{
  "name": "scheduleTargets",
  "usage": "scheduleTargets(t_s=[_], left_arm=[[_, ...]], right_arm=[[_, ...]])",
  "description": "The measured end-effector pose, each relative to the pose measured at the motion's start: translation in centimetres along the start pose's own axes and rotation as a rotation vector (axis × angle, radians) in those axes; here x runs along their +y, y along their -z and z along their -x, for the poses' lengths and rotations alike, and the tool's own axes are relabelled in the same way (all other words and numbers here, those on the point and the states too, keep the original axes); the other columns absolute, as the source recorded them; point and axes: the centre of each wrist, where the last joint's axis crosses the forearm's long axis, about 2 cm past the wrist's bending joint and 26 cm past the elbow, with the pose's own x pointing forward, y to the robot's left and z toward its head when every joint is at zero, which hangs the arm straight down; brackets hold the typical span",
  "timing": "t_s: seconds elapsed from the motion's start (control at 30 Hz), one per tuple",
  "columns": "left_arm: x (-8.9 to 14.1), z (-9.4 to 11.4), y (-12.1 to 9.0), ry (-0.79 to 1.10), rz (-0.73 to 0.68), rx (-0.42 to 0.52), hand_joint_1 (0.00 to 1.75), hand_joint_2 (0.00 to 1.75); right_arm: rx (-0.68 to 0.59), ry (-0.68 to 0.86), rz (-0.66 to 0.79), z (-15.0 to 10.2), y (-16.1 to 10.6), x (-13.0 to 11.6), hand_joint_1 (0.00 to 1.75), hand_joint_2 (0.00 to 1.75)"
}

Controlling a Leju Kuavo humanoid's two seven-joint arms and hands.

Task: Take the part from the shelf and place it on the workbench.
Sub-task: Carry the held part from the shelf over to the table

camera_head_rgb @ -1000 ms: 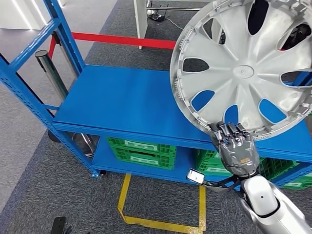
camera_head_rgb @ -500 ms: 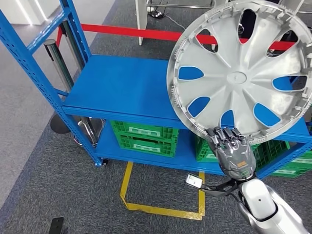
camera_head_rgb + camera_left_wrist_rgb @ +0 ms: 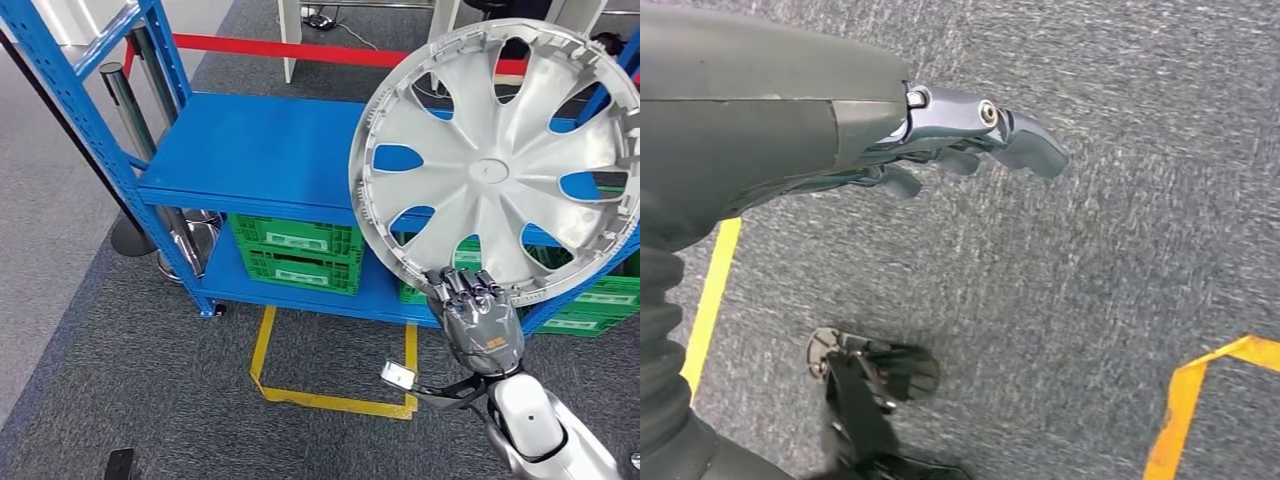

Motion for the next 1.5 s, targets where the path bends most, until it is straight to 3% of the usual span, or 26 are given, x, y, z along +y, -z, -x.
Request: scheduleTargets(t_s=[0.37, 1.5], left_arm=[[0.1, 0.6, -0.4, -0.003, -0.031, 0.024, 0.00, 1.75], [-0.5, 0.9, -0.6, -0.006, -0.071, 0.005, 0.00, 1.75]], right_arm=[[0.030, 0.015, -0.026, -0.3, -1.4, 0.2, 1.75, 1.75], [0.058, 0.000, 0.005, 1.1, -2.0, 0.0, 1.75, 1.75]])
